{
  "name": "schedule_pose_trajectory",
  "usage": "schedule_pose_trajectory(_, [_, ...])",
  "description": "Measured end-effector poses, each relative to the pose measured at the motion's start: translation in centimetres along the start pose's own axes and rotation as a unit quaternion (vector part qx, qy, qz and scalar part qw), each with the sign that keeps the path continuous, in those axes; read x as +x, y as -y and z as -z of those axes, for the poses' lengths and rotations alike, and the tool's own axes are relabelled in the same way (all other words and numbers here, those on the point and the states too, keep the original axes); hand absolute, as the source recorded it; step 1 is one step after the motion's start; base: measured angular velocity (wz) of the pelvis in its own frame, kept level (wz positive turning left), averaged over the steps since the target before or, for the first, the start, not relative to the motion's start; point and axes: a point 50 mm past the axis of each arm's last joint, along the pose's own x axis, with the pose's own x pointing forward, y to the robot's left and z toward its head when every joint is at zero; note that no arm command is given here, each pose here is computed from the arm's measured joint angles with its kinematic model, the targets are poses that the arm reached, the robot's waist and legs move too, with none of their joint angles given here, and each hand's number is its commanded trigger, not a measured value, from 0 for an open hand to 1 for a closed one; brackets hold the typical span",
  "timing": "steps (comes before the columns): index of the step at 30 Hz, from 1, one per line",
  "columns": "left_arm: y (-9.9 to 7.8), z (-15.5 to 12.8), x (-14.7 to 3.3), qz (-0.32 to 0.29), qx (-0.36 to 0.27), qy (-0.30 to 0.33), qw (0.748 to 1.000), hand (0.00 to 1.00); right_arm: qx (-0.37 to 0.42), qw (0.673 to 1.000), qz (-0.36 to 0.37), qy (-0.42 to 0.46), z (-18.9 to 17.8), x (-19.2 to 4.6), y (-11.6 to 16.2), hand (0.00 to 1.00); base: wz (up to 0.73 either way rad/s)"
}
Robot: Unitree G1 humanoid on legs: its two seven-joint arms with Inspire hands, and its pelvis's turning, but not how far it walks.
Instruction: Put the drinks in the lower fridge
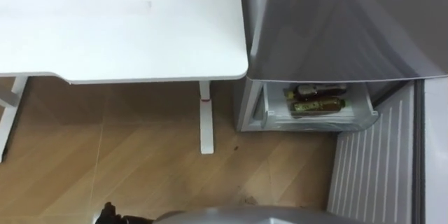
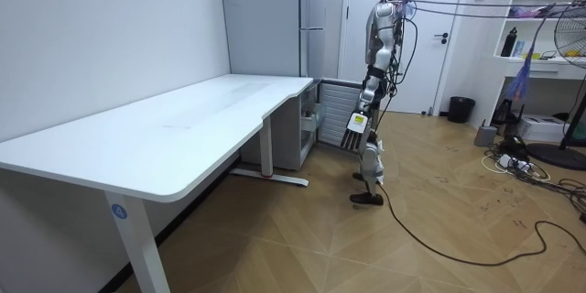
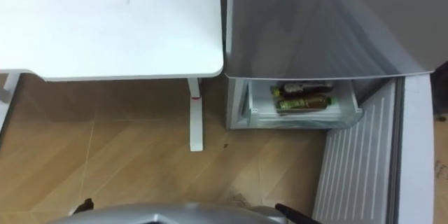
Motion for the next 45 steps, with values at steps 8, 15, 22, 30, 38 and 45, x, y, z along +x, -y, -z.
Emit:
schedule_pose_trajectory(8, [0.4, -0.2, 0.0, 0.008, -0.001, 0.002, 1.0, 0.0, -0.03, 0.999, 0.038, 0.001, 0.3, -0.1, 0.8, 0.0, -0.05])
schedule_pose_trajectory(15, [0.2, -0.1, 0.0, 0.008, -0.003, 0.002, 1.0, 0.0, 0.036, 0.999, 0.029, 0.025, -1.5, 0.1, -0.7, 0.0, 0.02])
schedule_pose_trajectory(22, [-0.1, -2.0, 0.5, 0.005, 0.0, 0.023, 1.0, 0.0, 0.245, 0.961, -0.069, 0.105, -7.6, -0.5, -5.8, 0.0, 0.06])
schedule_pose_trajectory(30, [0.2, -6.4, 1.0, 0.008, 0.016, 0.065, 0.998, 0.0, 0.363, 0.912, -0.145, 0.124, -12.2, -1.7, -10.4, 0.0, 0.06])
schedule_pose_trajectory(38, [-0.5, -6.8, 1.1, 0.002, 0.049, 0.069, 0.996, 0.0, 0.396, 0.889, -0.164, 0.161, -15.9, -3.0, -10.5, 0.0, -0.01])
schedule_pose_trajectory(45, [-1.5, -7.8, 1.2, -0.02, 0.04, 0.081, 0.996, 0.0, 0.428, 0.84, -0.22, 0.252, -23.4, -7.1, -9.8, 0.0, 0.17])
